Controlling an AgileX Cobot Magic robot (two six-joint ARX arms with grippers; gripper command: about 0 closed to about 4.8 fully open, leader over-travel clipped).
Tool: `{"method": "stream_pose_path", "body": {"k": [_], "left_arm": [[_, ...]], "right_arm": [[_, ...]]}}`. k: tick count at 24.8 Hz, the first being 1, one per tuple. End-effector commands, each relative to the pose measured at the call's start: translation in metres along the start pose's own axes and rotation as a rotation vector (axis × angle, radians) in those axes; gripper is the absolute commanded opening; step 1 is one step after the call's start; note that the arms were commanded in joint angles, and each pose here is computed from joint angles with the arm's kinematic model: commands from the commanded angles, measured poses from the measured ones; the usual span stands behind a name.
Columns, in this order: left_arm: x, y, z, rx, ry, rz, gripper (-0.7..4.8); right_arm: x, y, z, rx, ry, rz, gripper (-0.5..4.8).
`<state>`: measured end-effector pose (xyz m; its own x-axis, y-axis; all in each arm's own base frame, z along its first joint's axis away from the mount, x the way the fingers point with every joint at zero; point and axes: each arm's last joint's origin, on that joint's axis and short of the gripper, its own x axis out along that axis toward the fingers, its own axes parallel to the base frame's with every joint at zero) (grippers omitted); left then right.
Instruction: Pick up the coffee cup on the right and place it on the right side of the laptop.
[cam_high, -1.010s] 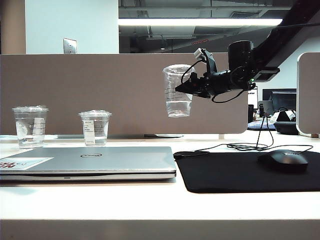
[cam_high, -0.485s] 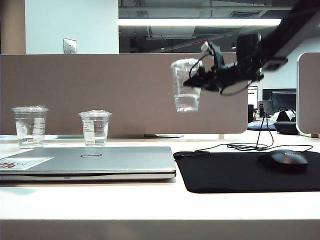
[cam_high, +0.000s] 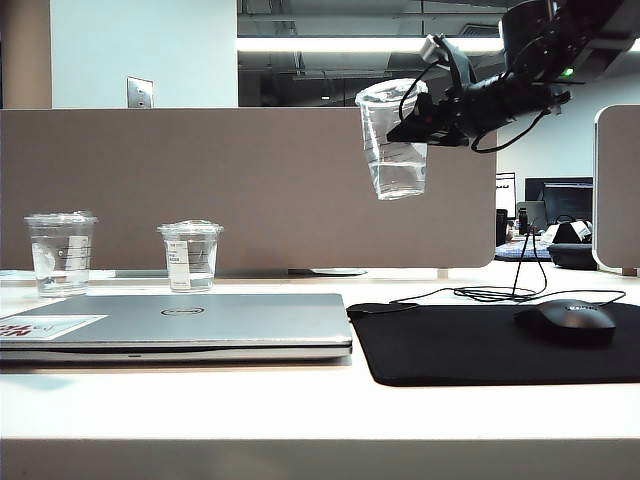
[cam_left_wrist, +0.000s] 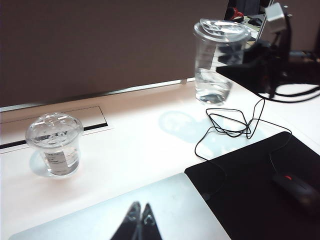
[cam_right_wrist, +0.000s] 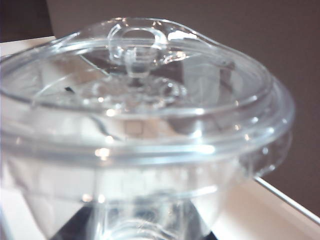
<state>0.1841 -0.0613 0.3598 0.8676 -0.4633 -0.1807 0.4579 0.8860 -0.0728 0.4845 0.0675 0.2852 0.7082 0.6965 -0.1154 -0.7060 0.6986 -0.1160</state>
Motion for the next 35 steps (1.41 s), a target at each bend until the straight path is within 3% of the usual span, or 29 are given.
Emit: {"method": "stream_pose_path", "body": {"k": [1, 12, 24, 35], "left_arm": [[-0.001, 0.000, 0.002, 0.006, -0.013, -0.003, -0.05], [-0.001, 0.000, 0.002, 0.006, -0.013, -0.005, -0.05], [-0.001, 0.000, 0.002, 0.006, -0.013, -0.005, -0.05], [-0.001, 0.000, 0.002, 0.007, -0.014, -0.005, -0.05]], "right_arm": [[-0.015, 0.012, 0.007, -0.048, -0.059, -0.007, 2.34], [-0.075, 0.066, -0.023, 0.015, -0.121, -0.013, 2.34], [-0.098, 0.102, -0.085, 0.063, -0.119, -0.006, 2.34], [-0.094, 0.121, -0.115, 0.130, -0.053, 0.021, 2.34]]}}
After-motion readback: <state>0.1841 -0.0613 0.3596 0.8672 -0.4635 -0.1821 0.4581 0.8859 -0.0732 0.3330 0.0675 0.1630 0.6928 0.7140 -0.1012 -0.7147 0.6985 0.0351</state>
